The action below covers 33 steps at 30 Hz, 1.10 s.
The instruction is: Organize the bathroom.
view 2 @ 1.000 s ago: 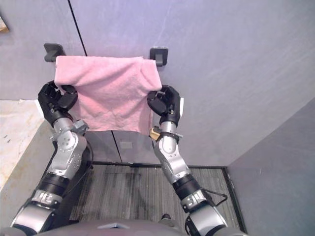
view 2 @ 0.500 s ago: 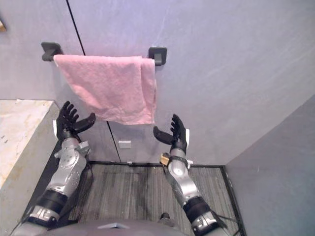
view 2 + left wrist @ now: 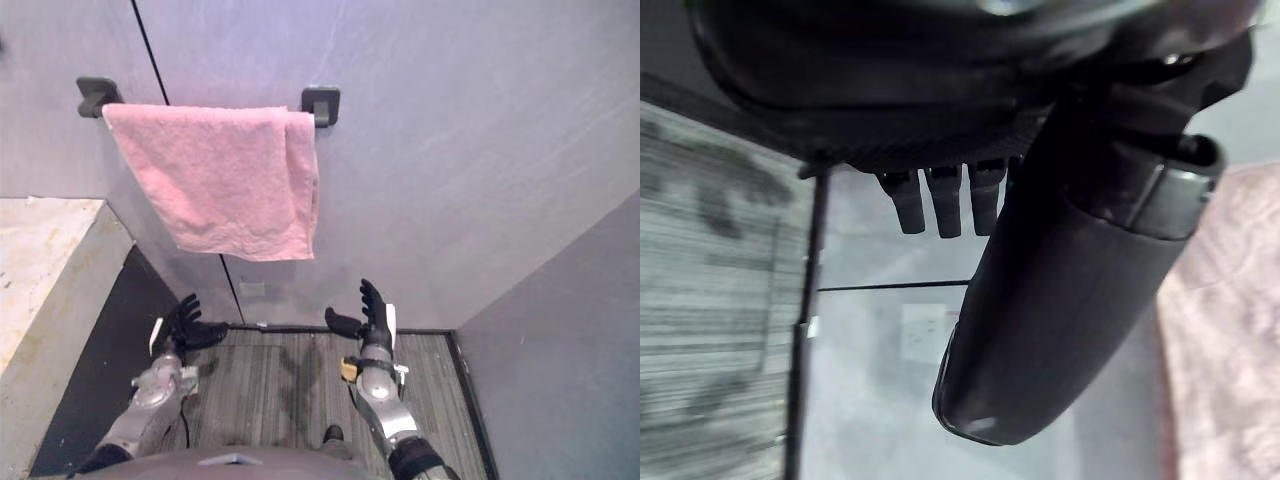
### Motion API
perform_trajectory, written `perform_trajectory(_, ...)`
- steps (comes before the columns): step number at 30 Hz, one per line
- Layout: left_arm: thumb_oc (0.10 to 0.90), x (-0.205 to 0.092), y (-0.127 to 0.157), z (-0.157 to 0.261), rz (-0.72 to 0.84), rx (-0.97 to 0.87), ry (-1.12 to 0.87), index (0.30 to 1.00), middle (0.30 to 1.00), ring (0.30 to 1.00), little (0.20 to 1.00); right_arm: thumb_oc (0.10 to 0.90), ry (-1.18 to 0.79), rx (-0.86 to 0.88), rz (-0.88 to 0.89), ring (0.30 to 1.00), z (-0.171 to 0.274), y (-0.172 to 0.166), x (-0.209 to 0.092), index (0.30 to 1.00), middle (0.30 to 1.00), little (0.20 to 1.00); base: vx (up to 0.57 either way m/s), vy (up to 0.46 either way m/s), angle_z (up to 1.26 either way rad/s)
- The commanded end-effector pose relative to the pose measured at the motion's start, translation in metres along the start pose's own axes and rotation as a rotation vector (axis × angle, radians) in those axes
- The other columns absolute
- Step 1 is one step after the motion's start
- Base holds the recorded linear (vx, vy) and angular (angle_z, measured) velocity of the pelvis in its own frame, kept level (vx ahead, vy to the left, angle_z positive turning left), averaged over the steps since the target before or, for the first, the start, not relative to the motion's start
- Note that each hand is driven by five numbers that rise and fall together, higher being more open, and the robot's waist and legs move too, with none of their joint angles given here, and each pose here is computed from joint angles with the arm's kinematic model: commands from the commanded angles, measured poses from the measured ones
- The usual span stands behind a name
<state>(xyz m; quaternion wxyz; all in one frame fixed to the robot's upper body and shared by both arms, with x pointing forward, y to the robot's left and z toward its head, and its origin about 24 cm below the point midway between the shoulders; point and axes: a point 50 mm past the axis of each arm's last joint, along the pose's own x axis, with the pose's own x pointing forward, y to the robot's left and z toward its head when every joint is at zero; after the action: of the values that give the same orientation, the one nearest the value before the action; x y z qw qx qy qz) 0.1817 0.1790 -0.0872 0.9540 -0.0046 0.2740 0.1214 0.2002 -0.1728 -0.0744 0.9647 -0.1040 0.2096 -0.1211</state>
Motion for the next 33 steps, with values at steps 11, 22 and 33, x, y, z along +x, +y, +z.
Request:
perform_trajectory(11, 0.8, -0.009, 0.002, -0.086, -0.468, 0.527, 0.478, 0.9, 0.9, 0.9, 0.9, 0.8, 0.397, -0.182, 0.059, 0.9, -0.081, -0.036, -0.005, 0.9, 0.9, 0.9, -0.07, 0.029, -0.02)
perform_trajectory(22, 0.8, -0.011, 0.034, -0.094, -0.345, 0.496, 0.635, 0.9, 0.9, 0.9, 0.9, 0.8, 0.422, -0.085, 0.109, 0.9, -0.091, -0.033, -0.014, 0.9, 0.9, 0.9, -0.24, -0.043, -0.03)
perform_trajectory(33, 0.8, -0.032, 0.068, -0.117, -0.123, 0.333, 0.742, 0.9, 0.9, 0.9, 0.9, 0.8, 0.489, -0.002, 0.208, 0.9, -0.094, -0.032, -0.014, 0.9, 0.9, 0.9, -0.29, -0.192, 0.37)
